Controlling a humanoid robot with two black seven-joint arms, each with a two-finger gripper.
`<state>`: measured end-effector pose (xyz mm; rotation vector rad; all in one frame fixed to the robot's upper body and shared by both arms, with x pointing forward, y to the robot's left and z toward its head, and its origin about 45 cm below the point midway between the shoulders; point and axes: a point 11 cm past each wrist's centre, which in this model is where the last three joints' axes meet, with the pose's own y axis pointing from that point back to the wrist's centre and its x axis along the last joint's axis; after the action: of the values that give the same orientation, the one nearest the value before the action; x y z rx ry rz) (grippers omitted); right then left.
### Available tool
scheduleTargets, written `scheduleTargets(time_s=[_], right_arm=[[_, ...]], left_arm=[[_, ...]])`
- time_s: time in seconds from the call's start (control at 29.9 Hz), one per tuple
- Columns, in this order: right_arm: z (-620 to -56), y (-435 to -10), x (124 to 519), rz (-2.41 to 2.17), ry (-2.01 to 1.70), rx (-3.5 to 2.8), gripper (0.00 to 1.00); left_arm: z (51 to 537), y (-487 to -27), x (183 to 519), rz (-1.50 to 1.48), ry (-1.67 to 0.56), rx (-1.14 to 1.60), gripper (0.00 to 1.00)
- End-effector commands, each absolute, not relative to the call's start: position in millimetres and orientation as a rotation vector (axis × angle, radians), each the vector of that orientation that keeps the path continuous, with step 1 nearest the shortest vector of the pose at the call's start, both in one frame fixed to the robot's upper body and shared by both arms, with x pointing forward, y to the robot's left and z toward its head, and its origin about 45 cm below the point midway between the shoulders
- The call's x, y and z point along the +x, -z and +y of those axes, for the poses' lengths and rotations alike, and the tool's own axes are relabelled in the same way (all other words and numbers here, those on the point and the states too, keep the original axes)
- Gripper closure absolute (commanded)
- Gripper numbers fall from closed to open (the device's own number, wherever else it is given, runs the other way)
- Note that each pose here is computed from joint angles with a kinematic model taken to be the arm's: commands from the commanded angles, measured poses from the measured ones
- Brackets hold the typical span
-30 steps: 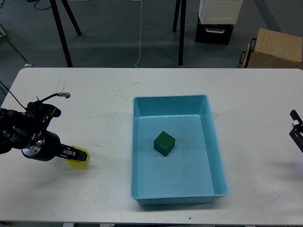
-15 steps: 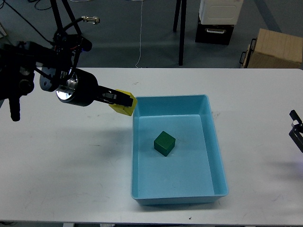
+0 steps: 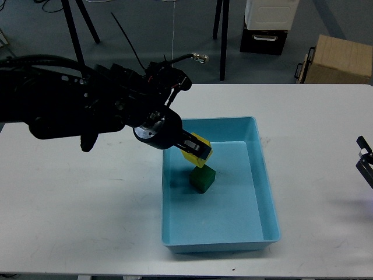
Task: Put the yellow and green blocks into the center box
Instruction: 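Lift the yellow cube and carry it over the blue box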
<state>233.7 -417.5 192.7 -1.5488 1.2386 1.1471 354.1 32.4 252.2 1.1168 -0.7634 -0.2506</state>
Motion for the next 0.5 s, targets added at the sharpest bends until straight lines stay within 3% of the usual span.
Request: scheduleTargets(time_s=[0.0, 0.07, 0.13, 0.2, 0.47], right_arm=[[-416.9, -192.3, 233.6, 1.237, -1.149, -1.548, 0.03], [-417.1, -192.3, 233.9, 1.237, -1.148, -1.548, 0.03], [-417.0, -192.2, 233.9, 1.238, -1.15, -1.549, 0.03], [-416.3, -192.3, 234.0, 1.236, -1.151, -1.551, 0.03], [-415.5, -190.5, 233.3, 1.238, -1.158, -1.549, 0.03]], left_arm=[[36.2, -240.8, 356.2, -0.735, 0.241, 1.124, 0.94], [38.1, -235.7, 354.9, -0.721, 0.243, 1.124, 0.86], [40.6, -233.1, 356.3, -0.714, 0.24, 1.127, 0.72], [40.8, -233.1, 357.2, -0.713, 0.237, 1.124, 0.69], [40.5, -229.2, 355.1, -0.696, 0.242, 1.108, 0.35]])
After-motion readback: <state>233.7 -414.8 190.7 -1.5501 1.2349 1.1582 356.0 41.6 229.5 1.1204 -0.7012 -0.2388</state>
